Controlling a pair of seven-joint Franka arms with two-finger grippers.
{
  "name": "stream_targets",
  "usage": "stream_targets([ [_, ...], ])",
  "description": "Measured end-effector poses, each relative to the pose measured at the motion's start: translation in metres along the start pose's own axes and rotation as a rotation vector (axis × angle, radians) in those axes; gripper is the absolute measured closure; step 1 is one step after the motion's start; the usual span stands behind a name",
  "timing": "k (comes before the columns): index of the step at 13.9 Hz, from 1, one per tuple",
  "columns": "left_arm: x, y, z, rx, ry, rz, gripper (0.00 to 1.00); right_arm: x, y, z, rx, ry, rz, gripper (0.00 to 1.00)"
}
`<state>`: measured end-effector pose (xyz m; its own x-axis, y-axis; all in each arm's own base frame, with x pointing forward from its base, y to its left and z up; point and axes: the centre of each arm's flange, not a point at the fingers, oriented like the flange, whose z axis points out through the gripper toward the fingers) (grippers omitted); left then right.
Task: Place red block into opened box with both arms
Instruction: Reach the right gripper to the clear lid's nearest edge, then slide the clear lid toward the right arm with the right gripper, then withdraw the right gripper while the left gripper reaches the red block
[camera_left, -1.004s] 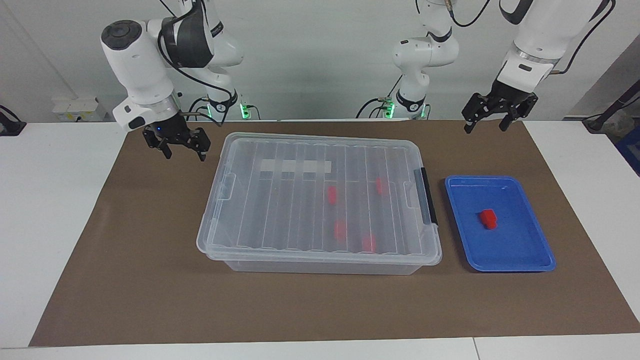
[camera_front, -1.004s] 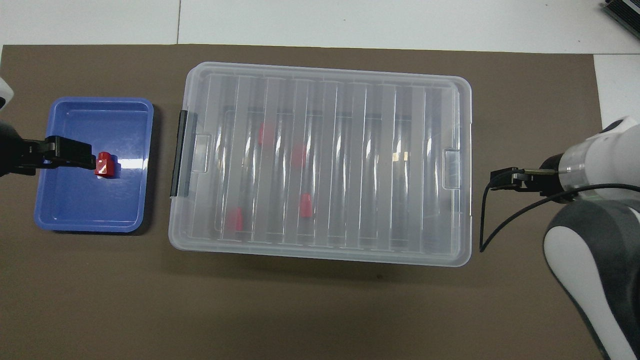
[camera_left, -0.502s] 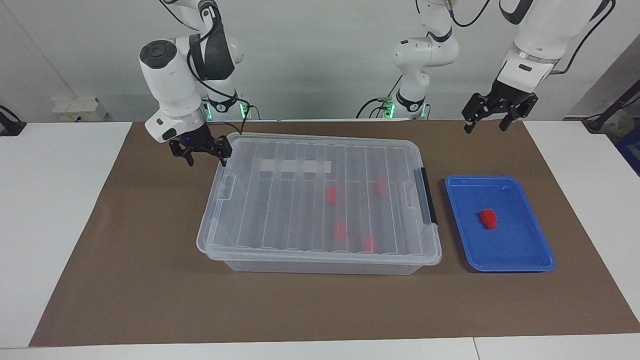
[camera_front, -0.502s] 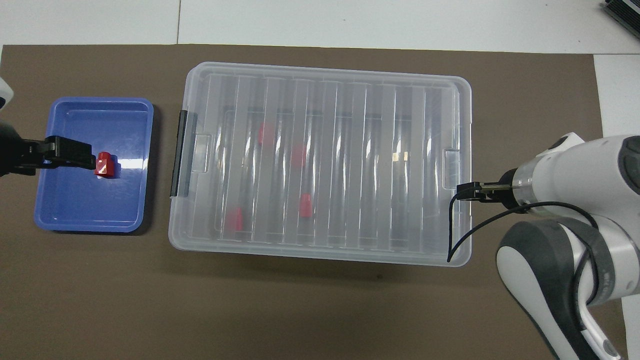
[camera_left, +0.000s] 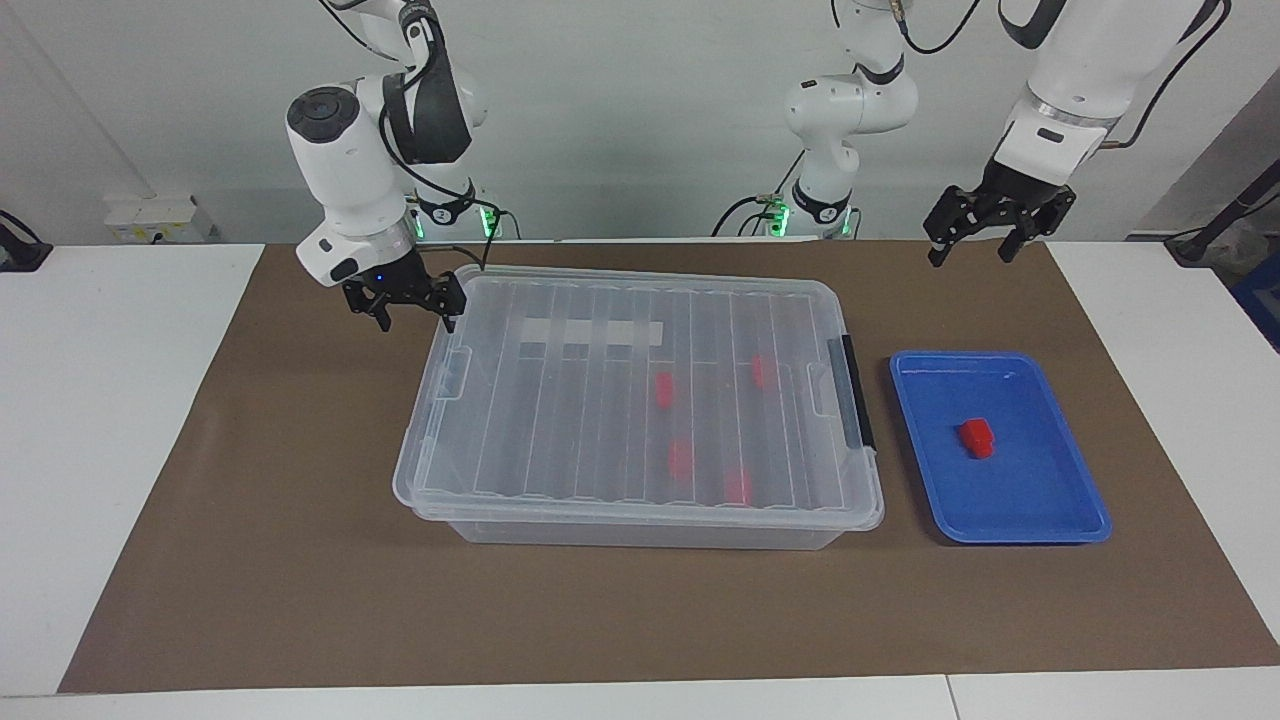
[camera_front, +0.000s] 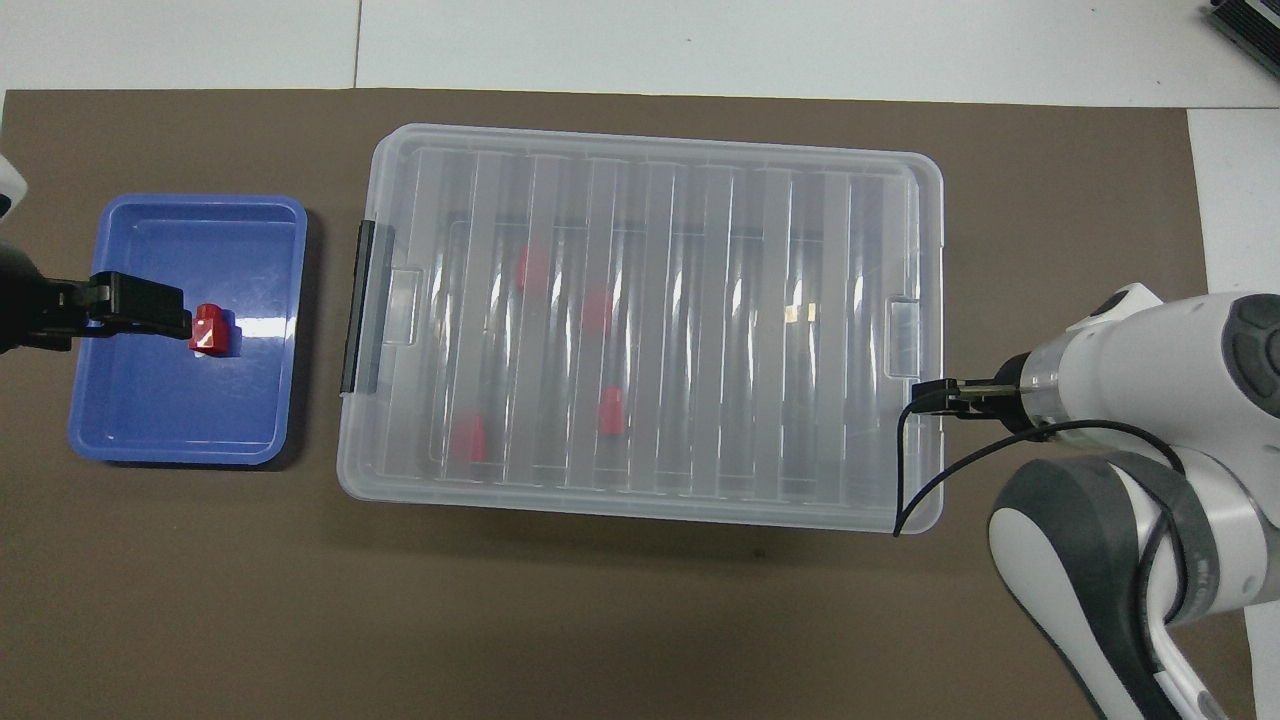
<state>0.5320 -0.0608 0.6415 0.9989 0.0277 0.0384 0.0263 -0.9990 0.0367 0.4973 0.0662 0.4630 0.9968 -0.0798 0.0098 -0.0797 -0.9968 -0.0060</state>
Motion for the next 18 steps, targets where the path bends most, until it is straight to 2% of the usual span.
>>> stream_targets([
  [4, 0.0, 0.0, 0.0, 0.0, 0.0, 0.0, 0.0, -0.001, 0.025, 0.003, -0.002, -0.008, 0.018, 0.0],
  [11, 0.0, 0.0, 0.0, 0.0, -0.001, 0.001, 0.0, 0.002, 0.132, 0.008, -0.001, -0.018, -0.011, 0.0],
  [14, 0.003, -0.012, 0.001, 0.001, 0.009, -0.022, 0.0, 0.001, 0.164, 0.008, -0.004, -0.001, -0.03, 0.0],
  [16, 0.012, -0.037, 0.025, 0.002, 0.058, -0.068, 0.0, -0.001, 0.184, 0.008, -0.008, 0.003, -0.025, 0.0],
  [18, 0.022, -0.065, 0.073, 0.012, 0.089, -0.079, 0.0, -0.003, 0.199, 0.008, -0.021, 0.006, -0.025, 0.0],
])
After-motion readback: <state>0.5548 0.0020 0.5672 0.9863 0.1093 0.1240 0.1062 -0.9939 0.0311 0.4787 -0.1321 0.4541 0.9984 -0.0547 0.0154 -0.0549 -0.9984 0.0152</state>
